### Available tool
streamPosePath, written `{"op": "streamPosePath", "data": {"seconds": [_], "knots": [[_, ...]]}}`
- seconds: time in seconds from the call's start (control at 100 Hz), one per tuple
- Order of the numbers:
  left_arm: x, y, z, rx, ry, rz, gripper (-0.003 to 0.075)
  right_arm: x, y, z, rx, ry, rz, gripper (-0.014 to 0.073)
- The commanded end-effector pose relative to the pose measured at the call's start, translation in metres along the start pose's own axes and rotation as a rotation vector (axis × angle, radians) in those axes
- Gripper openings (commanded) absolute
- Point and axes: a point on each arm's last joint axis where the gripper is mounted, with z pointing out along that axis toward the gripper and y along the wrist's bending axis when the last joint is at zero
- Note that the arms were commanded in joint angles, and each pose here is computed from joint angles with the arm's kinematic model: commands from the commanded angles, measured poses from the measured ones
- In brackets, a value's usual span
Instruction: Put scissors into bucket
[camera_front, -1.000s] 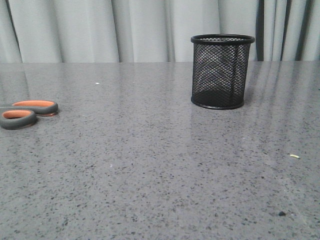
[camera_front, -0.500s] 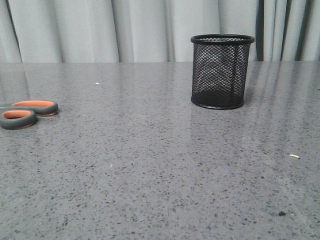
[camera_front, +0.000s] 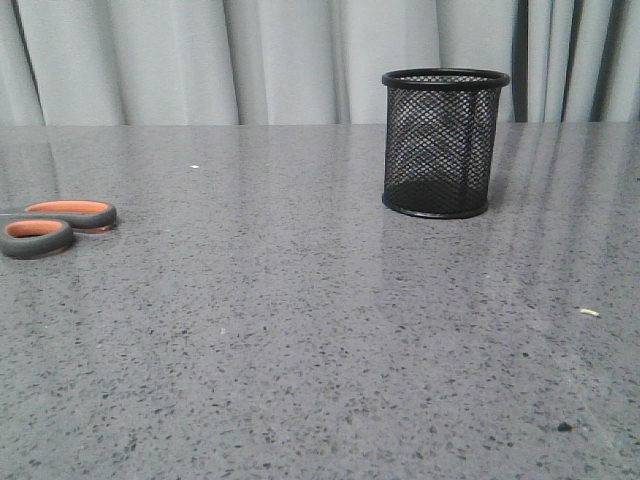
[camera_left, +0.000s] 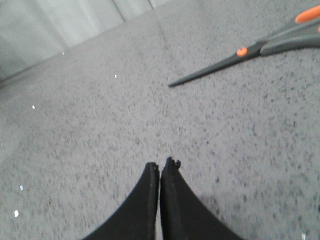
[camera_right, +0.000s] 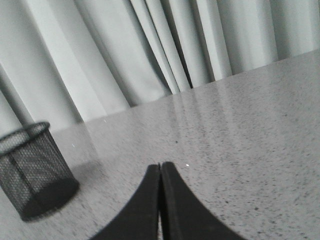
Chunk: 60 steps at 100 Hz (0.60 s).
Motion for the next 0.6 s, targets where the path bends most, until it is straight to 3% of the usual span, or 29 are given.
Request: {"op": "streamPosePath", "data": {"seconds": [0.0, 0.15, 0.28, 0.46, 0.53, 0.59], "knots": [[-0.007, -0.003, 0.000, -0.005, -0.179, -0.011, -0.0020, -0.007, -0.001, -0.002, 0.006, -0.100, 0.076, -0.0066], [-0.028, 0.001, -0.007, -0.017, -0.436, -0.155, -0.0020, -0.007, -0.002, -0.002, 0.007, -0.096, 0.169, -0.0067], [-0.039, 0.010, -0.013, -0.038, -0.594, -0.427, -0.0020, -0.006, -0.002, -0.002, 0.008, -0.092, 0.234, -0.0067], [-0.030, 0.021, -0.011, -0.017, -0.570, -1.036, -0.0020, -0.011, 0.000, -0.002, -0.001, -0.098, 0.234, -0.0067], [-0.026, 0.021, -0.009, 0.000, -0.532, -1.172, -0.0020, -0.015, 0.001, -0.003, -0.005, -0.107, 0.234, -0.0067], [-0.025, 0.018, -0.008, 0.028, -0.490, -1.212, -0.0020, -0.021, 0.003, -0.004, -0.013, -0.124, 0.234, -0.0067]]}}
